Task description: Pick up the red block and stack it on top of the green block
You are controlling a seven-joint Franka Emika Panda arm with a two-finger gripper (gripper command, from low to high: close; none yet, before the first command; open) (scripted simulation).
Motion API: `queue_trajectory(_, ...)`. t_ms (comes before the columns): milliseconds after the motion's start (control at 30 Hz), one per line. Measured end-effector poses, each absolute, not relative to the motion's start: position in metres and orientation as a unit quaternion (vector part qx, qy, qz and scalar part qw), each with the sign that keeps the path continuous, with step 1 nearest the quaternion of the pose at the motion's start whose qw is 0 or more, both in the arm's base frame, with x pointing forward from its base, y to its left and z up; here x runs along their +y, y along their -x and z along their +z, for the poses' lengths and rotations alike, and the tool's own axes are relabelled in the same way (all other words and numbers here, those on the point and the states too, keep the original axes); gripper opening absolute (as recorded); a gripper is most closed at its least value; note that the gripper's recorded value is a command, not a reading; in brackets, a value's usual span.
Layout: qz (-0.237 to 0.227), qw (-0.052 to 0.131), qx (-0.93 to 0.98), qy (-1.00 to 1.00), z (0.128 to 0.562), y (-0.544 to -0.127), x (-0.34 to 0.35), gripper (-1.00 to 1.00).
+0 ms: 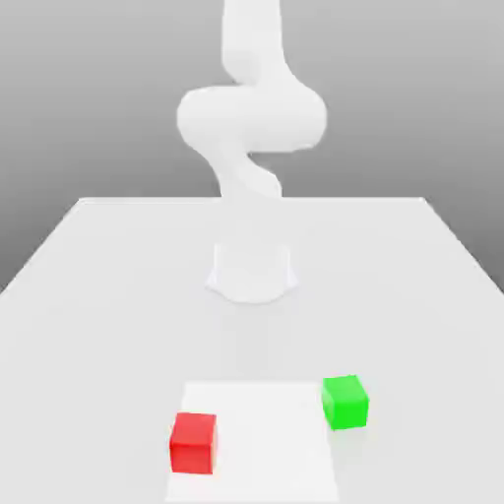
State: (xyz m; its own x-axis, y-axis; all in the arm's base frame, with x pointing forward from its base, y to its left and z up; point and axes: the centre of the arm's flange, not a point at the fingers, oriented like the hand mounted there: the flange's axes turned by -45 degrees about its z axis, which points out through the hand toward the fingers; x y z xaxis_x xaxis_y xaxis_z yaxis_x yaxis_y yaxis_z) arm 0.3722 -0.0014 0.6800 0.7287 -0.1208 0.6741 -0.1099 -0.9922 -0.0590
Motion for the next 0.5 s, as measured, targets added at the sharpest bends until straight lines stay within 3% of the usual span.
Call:
queue_trajectory(233,-0.287,0.017,0.221,0.932,0.584,-0.432,-0.015,0.0)
queue_trajectory(500,-0.201,0.019,0.395,0.896,0.466,-0.468,-0.038,0.0)
